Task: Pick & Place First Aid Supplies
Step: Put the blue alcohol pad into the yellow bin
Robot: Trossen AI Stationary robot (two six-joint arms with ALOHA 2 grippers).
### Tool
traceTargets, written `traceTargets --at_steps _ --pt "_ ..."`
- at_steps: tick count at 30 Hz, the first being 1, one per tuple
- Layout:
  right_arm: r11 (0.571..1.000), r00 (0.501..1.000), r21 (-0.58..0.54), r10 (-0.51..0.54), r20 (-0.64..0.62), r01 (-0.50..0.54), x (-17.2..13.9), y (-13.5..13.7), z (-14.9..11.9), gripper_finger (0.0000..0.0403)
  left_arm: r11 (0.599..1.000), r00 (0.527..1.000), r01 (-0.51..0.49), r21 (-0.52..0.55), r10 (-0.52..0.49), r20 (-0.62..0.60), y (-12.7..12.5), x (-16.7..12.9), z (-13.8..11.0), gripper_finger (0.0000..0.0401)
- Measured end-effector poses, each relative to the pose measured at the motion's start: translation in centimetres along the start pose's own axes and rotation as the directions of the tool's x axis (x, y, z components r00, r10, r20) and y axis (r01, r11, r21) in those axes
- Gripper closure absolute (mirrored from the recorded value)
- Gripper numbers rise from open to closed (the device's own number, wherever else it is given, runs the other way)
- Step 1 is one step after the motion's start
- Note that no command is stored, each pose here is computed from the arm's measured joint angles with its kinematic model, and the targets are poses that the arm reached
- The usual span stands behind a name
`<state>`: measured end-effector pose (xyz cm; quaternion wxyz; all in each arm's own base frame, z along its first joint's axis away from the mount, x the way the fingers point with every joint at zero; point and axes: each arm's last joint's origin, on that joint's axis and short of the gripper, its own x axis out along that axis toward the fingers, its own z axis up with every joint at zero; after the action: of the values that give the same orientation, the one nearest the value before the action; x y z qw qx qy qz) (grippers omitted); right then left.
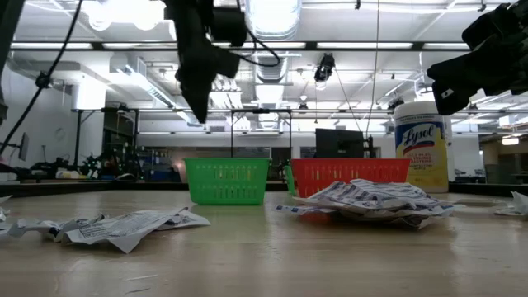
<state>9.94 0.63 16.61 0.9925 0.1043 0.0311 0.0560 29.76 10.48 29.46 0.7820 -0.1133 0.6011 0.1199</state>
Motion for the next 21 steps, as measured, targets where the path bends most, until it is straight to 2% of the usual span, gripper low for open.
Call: traceTargets --at_steps 11,21 --pt "1.0 1.0 0.0 0.0 0.0 0.0 0.0 0.0 0.0 0.0374 0.988 0.995 0.08 -0.129 -0.087 -0.051 -10.1 1.7 -5.1 0.0218" --pt "1.0 1.0 0.0 0.0 0.0 0.0 0.0 0.0 0.0 0.0374 0.977 0.986 0.157 -0.142 -0.163 -0.031 -15.9 3.1 -8.6 0.0217"
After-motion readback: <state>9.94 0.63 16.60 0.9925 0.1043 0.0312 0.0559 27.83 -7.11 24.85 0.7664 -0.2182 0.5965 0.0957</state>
